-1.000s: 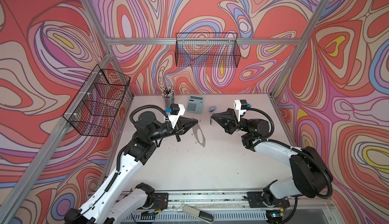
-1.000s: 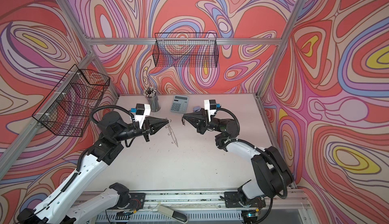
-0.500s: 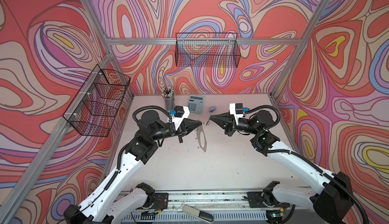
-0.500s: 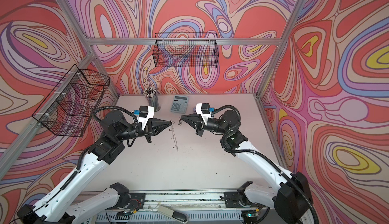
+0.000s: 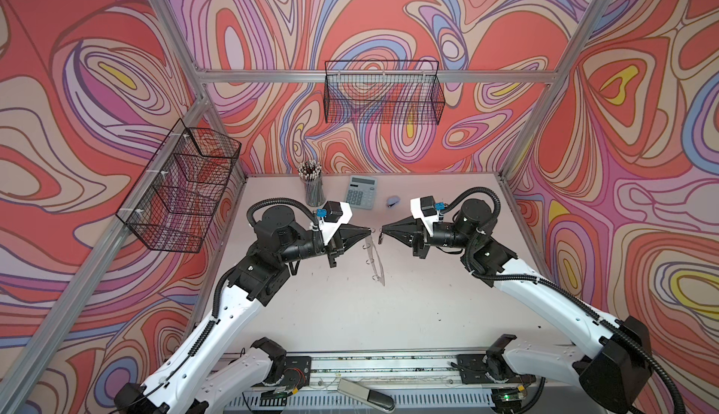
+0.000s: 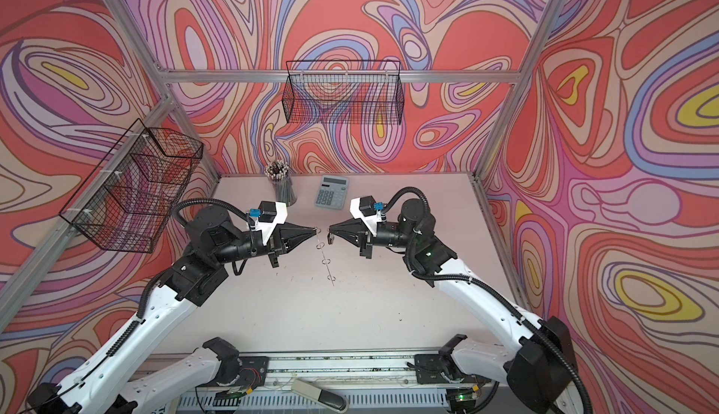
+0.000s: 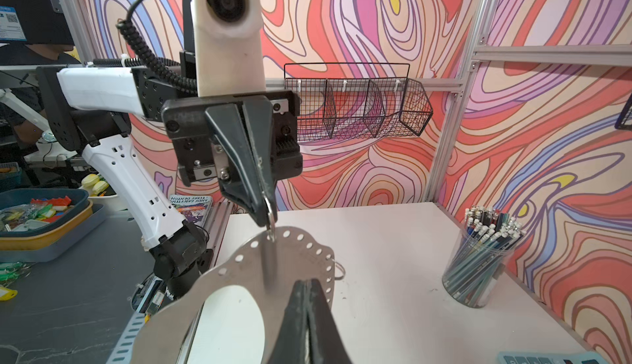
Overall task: Attach keys to a key ring
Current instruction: Insert the key into the keyring.
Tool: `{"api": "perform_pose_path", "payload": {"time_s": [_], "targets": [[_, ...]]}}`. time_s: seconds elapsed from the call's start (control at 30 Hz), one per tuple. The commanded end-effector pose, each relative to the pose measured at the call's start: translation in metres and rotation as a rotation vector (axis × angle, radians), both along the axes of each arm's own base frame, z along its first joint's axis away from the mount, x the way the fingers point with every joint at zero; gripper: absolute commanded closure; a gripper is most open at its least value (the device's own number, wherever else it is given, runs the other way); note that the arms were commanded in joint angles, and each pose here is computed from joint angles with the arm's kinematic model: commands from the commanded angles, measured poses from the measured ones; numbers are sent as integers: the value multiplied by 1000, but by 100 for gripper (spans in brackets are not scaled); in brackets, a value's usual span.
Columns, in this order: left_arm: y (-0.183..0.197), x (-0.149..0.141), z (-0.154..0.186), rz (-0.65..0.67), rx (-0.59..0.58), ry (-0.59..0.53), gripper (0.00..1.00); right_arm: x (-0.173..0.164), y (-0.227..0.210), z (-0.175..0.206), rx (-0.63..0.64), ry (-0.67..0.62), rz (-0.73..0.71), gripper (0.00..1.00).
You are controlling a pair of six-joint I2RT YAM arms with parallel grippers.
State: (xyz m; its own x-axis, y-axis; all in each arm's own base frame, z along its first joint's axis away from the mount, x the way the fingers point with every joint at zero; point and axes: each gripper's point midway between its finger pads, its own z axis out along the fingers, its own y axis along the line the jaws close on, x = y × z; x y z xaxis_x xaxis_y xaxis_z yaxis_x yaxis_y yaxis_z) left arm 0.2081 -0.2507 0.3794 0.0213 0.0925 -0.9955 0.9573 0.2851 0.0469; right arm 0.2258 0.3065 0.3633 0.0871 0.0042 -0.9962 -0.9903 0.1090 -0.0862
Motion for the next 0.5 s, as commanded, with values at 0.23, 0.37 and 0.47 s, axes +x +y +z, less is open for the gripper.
{"api": "perform_pose_path", "payload": {"time_s": [0.23, 0.37, 0.47], "targets": [[3, -9, 2, 0, 92, -117, 100, -14, 3, 13, -44, -118, -13, 100], [1, -2, -8, 32, 138, -125, 100, -15, 2, 8, -73, -140, -36, 100], [-3, -5, -22, 26, 206, -135, 100, -18, 4, 5, -84, -137, -33, 100]]}}
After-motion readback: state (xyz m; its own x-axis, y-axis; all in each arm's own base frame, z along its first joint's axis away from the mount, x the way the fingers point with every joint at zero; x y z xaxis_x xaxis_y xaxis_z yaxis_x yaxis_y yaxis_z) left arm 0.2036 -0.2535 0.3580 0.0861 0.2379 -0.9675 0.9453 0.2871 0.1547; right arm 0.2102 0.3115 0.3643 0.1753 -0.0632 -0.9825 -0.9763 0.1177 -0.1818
